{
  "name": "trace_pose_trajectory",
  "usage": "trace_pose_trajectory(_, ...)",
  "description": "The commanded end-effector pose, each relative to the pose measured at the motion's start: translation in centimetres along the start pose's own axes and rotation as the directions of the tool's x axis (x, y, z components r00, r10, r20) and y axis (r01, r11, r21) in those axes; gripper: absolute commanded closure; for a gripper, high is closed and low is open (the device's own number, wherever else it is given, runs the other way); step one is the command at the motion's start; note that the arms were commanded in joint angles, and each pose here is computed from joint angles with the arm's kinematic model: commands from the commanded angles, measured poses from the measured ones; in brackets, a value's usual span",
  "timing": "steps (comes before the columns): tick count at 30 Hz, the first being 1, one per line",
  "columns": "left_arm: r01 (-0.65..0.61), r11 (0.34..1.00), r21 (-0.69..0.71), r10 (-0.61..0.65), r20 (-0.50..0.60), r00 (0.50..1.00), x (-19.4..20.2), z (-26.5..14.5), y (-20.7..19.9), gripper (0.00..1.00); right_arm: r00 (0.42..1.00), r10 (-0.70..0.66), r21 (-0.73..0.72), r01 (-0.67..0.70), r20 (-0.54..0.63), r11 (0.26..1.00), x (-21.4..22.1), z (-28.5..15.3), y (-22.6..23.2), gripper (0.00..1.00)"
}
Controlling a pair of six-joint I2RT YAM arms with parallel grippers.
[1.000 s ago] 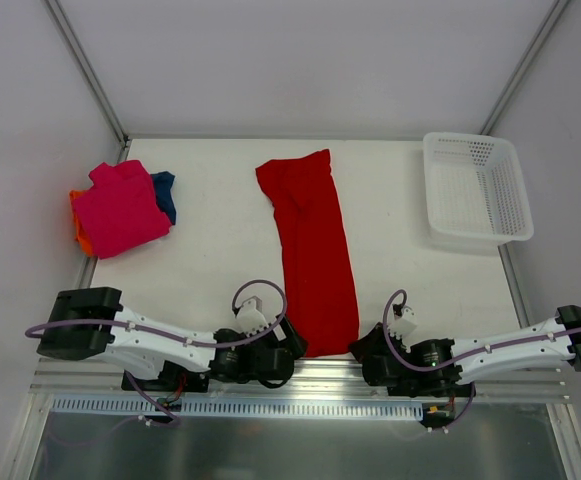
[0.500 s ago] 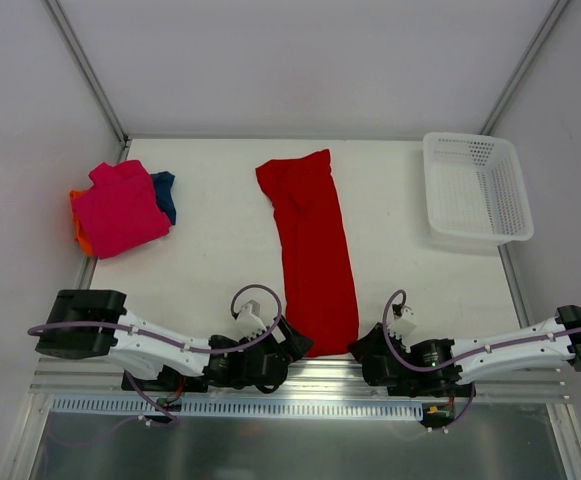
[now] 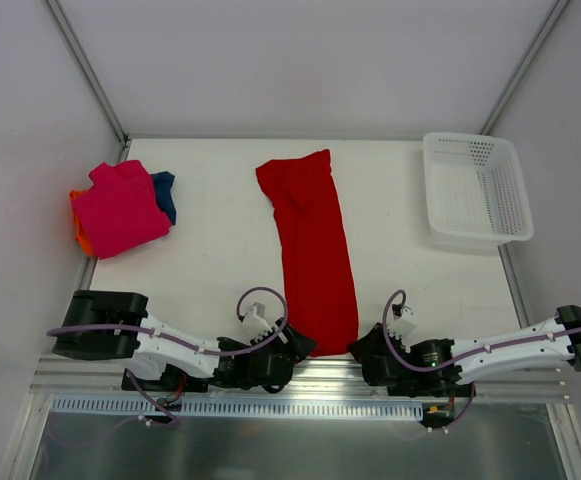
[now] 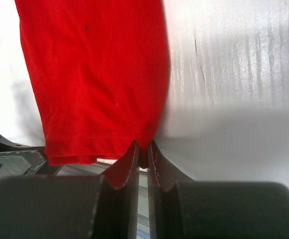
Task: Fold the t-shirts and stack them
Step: Fold the tshirt
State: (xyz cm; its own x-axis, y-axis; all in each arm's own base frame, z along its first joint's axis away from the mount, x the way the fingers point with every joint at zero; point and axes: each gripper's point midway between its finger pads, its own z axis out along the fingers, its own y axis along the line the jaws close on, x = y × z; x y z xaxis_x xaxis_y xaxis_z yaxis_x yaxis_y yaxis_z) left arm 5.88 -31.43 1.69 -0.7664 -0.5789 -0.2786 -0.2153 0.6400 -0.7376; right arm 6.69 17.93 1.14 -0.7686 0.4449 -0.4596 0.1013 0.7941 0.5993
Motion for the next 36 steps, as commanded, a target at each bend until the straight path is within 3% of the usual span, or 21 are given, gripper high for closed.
trace_pose_trajectory(1,-0.348,0.799,-0.490,0.342,-0.106,0.934,-4.1,-2.4,17.2,0.38,0.991,-0.132,0.148,0.135,-0.033,0.980,0.3,0.4,-5.5,0.94)
trace_pose_trajectory(5,-0.355,0.792,-0.497,0.340,-0.124,0.932,-4.0,-2.6,17.5,0.59,0.990,-0.134,0.147,0.138,-0.034,0.980,0.3,0.4,-5.5,0.94)
trace_pose_trajectory(10,-0.375,0.782,-0.498,0.352,-0.145,0.925,-3.6,-2.6,17.4,0.71,0.990,-0.135,0.151,0.138,-0.034,0.979,0.3,0.4,-5.6,0.94)
trace_pose_trajectory(11,-0.378,0.784,-0.493,0.355,-0.144,0.924,-3.6,-2.5,17.3,0.79,0.990,-0.135,0.149,0.138,-0.035,0.979,0.3,0.4,-5.5,0.94)
trace_pose_trajectory(13,-0.388,0.783,-0.486,0.365,-0.147,0.919,-3.7,-2.6,17.1,0.85,0.990,-0.136,0.154,0.139,-0.028,0.978,0.1,0.4,-5.6,0.94)
trace_pose_trajectory(18,-0.415,0.794,-0.444,0.385,-0.161,0.909,-3.5,-2.8,15.3,0.87,0.985,-0.172,0.182,0.167,0.014,0.969,-1.4,-0.5,-5.1,0.94)
trace_pose_trajectory(23,-0.466,0.804,-0.369,0.426,-0.188,0.885,-3.3,-3.3,11.1,0.87,0.972,-0.222,0.189,0.206,0.071,0.960,-3.4,-1.7,-3.1,0.94)
trace_pose_trajectory(30,-0.477,0.821,-0.312,0.462,-0.125,0.878,-7.5,-3.5,5.4,0.87,0.953,-0.272,0.182,0.246,0.132,0.952,-5.4,-2.2,-0.8,0.93)
trace_pose_trajectory(36,-0.507,0.801,-0.317,0.505,-0.098,0.858,-10.5,-3.1,4.4,0.86,0.923,-0.345,0.245,0.299,0.169,0.922,-8.6,-2.6,0.8,0.91)
